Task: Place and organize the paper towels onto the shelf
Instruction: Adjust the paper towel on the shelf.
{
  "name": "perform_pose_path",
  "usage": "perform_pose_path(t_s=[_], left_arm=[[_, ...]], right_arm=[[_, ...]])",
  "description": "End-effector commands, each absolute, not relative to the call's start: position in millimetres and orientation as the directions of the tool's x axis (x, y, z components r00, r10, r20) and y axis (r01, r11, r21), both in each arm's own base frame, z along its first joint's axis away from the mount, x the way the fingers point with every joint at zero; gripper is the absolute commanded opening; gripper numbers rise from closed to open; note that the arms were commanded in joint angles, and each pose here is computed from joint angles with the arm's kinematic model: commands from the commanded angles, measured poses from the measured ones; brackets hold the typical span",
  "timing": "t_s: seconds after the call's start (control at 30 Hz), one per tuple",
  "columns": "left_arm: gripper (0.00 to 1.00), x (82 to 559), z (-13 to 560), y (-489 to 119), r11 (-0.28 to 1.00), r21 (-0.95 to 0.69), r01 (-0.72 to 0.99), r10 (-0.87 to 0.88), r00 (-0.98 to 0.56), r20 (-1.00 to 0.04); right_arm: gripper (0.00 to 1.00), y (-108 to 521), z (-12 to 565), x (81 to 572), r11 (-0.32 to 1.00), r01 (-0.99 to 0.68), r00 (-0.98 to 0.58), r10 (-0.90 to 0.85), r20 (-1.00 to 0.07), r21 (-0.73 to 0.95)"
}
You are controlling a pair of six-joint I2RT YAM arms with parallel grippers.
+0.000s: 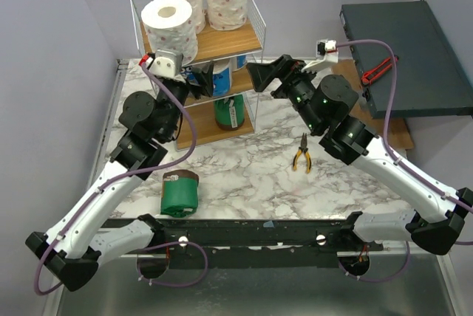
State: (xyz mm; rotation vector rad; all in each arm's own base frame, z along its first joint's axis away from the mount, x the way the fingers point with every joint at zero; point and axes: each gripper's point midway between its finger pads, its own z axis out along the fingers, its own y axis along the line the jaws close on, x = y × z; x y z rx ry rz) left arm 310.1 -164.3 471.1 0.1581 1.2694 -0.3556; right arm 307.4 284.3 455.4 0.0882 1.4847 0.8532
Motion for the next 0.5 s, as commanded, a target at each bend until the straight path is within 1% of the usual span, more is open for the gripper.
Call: perform_pose_path(t_s=[0.0,0.1,0.23,0.47], left_arm=[[0.84,319,493,-150,0.958,-0.111,0.263,-0.195,0.316,-0.928],[0.89,328,490,-137,0.979,-0.117,0.167,-0.167,0.327,-0.93],[0.92,337,488,-116,0.994,-0.103,0.03,-0.107,0.347,-0.932],[0.93,340,489,-98,0.992,-0.085,-0.089,-0.047,0.363,-0.931]], right_arm=[[1.0,276,449,306,0.732,-0.416,-0.134,0.538,-0.832,0.54],[1.0,275,448,305,0.733,-0.414,-0.135,0.537,-0.833,0.54],[1.0,273,447,305,0.737,-0.409,-0.133,0.535,-0.834,0.538],[1.0,271,444,305,0.742,-0.403,-0.131,0.532,-0.837,0.535]])
